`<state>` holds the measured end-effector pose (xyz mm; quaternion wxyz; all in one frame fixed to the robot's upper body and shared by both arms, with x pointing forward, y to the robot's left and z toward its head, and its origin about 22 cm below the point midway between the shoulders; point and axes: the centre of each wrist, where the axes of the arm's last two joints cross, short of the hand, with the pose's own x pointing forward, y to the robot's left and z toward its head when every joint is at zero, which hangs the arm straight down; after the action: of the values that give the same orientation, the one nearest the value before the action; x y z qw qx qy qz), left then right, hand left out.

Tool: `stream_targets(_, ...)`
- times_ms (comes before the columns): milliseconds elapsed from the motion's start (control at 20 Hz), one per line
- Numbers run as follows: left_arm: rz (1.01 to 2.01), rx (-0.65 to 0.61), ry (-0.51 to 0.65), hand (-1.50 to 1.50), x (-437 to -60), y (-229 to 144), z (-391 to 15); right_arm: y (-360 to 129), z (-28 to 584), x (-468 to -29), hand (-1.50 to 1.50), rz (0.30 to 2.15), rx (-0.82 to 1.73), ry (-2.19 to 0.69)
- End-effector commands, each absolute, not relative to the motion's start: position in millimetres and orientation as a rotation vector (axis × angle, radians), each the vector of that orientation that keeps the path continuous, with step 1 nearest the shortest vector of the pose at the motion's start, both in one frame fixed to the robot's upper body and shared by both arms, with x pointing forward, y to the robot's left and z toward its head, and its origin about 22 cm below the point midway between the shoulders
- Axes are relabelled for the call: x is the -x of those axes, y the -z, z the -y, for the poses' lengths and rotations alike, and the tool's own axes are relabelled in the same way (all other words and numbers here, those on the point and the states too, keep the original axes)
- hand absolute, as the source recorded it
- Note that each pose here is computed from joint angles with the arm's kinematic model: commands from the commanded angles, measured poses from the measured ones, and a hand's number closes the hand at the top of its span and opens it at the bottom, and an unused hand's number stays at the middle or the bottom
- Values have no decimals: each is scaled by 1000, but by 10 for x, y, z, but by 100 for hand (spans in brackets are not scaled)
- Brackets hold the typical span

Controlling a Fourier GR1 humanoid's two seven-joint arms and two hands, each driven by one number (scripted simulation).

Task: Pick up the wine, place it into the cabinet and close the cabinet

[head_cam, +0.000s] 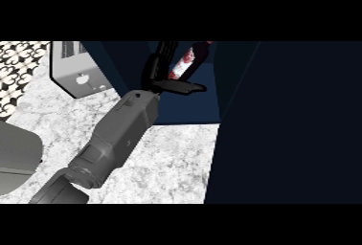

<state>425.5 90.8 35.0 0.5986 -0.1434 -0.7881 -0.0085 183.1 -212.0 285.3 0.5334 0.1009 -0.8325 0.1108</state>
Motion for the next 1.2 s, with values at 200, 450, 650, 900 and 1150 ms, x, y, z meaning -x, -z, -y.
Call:
stream_targets(200,1881,362,91,-150,-4121,-496,-804,-2818,2108,-1677,-150,1975,-212,-233)
stream_targets(450,1869,422,139,-150,-3882,-692,-510,-2862,2137,-1558,-150,1979,-226,-252)
stream_targets(650,1863,473,116,-150,-3379,-654,-285,-2807,2014,-1710,-150,1962,-239,-277)
stream_targets(900,1860,452,42,-150,-2987,-803,-160,-2826,1974,-1723,-150,1988,-250,-273)
stream_targets(1150,1871,497,-43,-150,-2600,-776,-212,-2887,2088,-1714,-150,2002,-210,-274)
